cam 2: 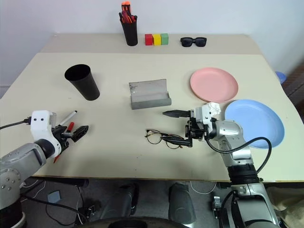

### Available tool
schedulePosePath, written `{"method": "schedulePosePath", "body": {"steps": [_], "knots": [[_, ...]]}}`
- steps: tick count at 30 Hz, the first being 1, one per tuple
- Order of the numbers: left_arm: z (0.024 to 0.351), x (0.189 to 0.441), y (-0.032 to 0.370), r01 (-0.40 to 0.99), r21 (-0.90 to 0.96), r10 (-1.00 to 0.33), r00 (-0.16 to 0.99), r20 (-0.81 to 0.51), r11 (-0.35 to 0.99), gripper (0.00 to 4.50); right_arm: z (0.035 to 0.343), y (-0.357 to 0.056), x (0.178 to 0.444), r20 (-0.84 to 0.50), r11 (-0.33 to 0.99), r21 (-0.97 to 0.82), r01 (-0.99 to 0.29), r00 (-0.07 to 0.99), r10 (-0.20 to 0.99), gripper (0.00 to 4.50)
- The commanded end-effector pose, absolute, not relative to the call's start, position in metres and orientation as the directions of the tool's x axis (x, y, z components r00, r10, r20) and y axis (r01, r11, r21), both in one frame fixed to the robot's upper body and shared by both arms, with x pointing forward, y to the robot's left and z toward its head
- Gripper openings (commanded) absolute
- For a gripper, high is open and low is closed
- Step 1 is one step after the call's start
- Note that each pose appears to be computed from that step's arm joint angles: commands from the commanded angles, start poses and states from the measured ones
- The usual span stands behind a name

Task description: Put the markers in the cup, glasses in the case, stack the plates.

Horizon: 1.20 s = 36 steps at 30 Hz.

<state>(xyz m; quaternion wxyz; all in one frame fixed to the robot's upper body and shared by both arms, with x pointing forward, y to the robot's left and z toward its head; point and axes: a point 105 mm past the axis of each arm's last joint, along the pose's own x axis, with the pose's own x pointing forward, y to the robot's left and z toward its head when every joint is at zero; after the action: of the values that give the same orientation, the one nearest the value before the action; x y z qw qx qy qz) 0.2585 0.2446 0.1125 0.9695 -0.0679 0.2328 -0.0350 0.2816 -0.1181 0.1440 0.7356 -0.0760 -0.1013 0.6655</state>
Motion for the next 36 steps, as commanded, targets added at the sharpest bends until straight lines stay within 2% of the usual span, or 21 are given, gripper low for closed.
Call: {"method": "schedulePosePath", "body": {"steps": [1,19,25,29,34,36], "knots": [[0.118,0.258,0.252,-0.009,-0.152,-0.060,0.896,-0.440,0.988,4.50,0.157,-0.109,0.277,0.043,0.045,-0.293,-0.955,0.034,0.998,4.22],[0.123,0.252,0.268,-0.122,-0.114,0.045,0.852,-0.522,0.986,4.50,0.154,-0.099,0.278,0.011,-0.014,-0.285,-0.958,-0.018,1.000,4.22],[0.104,0.245,0.280,-0.159,-0.089,0.072,0.786,-0.614,0.983,4.50,0.152,-0.100,0.280,0.015,-0.016,-0.280,-0.960,-0.020,1.000,4.22],[0.100,0.250,0.280,-0.170,-0.074,0.085,0.768,-0.635,0.983,3.38,0.152,-0.100,0.280,0.018,-0.014,-0.282,-0.959,-0.020,1.000,4.27],[0.092,0.253,0.274,-0.180,-0.101,0.071,0.755,-0.652,0.979,0.92,0.151,-0.103,0.281,0.020,0.001,-0.285,-0.958,-0.005,1.000,4.27],[0.091,0.253,0.270,-0.169,-0.119,0.052,0.757,-0.651,0.978,0.92,0.150,-0.103,0.280,0.019,0.003,-0.285,-0.958,-0.002,1.000,4.27]]}}
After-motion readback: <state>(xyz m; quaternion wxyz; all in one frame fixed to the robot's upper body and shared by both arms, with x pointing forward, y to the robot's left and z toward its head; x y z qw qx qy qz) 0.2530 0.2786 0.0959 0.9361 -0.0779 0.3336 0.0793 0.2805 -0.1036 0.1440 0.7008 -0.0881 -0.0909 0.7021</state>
